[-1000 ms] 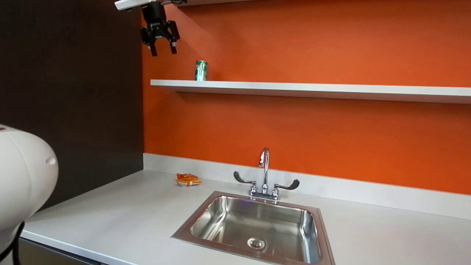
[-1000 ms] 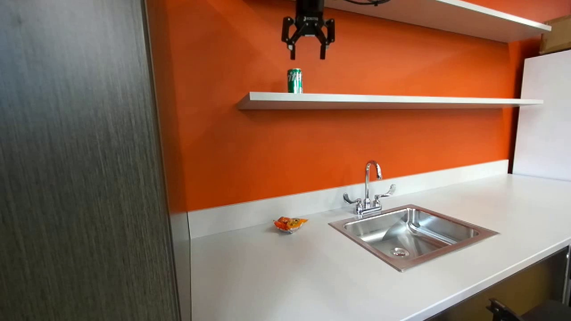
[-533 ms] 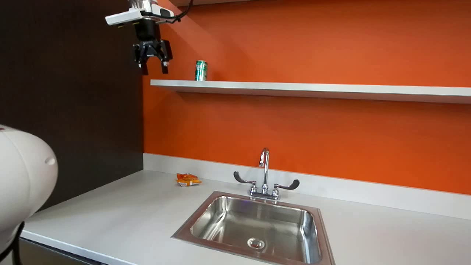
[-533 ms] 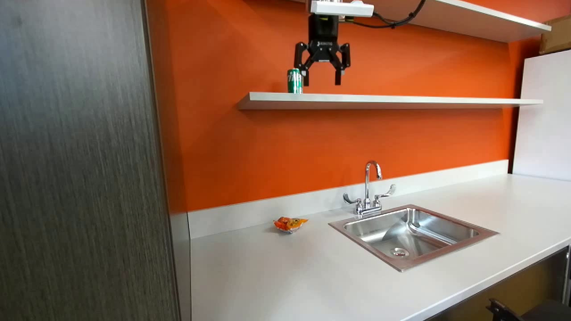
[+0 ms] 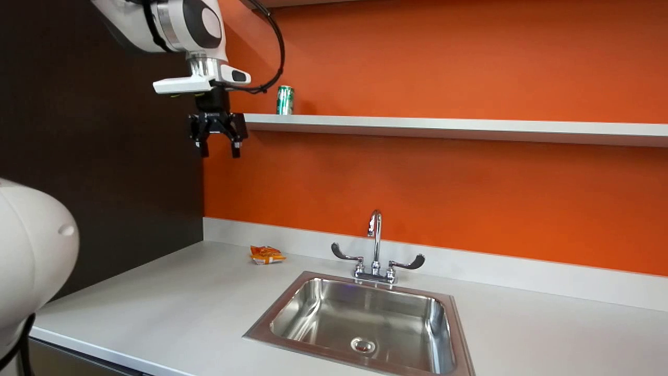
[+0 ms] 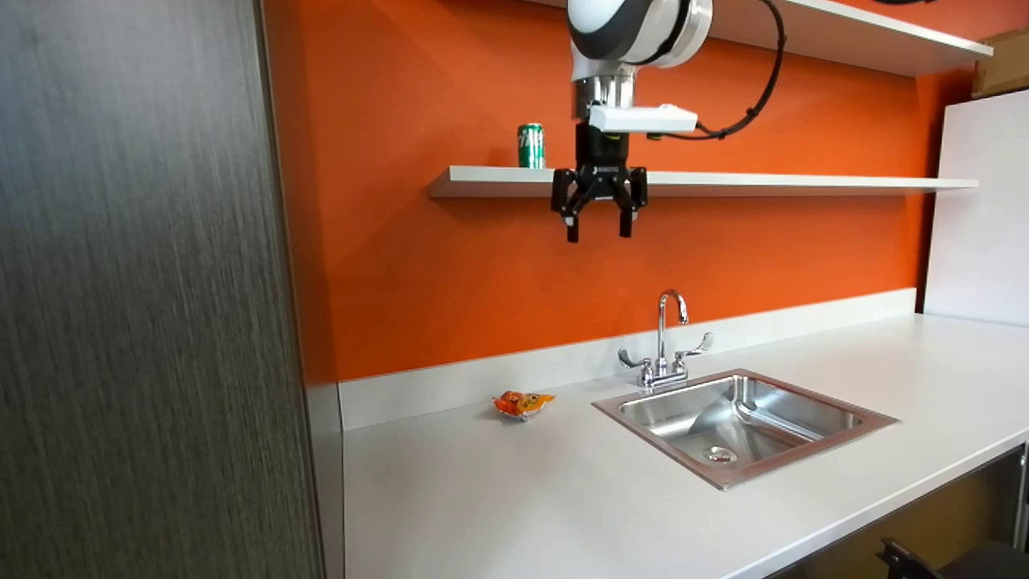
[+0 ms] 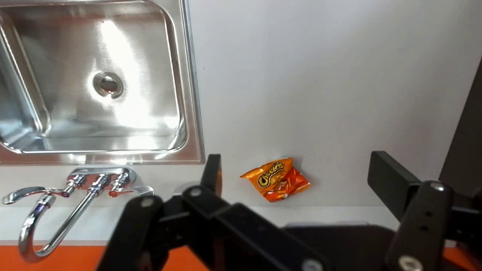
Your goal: Put the can on the shelf
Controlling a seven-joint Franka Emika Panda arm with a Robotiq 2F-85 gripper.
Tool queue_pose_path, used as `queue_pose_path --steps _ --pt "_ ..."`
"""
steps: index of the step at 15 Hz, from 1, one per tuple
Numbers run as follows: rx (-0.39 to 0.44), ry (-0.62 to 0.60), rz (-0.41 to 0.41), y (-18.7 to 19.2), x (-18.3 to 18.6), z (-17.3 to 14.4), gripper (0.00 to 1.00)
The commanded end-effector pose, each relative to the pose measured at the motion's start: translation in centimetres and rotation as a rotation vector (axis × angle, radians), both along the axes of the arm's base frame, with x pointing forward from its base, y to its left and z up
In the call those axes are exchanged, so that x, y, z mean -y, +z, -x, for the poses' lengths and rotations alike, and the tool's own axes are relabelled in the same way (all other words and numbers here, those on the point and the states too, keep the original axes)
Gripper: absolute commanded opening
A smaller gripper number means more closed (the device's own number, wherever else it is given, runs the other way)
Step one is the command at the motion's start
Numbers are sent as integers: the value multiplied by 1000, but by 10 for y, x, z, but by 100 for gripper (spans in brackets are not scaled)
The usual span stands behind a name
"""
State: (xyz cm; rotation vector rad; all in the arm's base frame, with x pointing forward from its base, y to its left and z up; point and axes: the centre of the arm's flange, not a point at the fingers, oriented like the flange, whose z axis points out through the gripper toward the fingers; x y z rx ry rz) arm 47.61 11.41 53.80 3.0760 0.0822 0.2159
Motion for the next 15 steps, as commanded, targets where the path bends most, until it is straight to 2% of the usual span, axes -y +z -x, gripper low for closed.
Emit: queue_pose_path --steps 1,5,8,15 --pt "33 111 7 -33 15 6 100" --pt "39 136 3 -59 28 0 100" --pt "30 111 -2 -72 45 -5 100" --pt "-4 66 1 -82 53 -8 100"
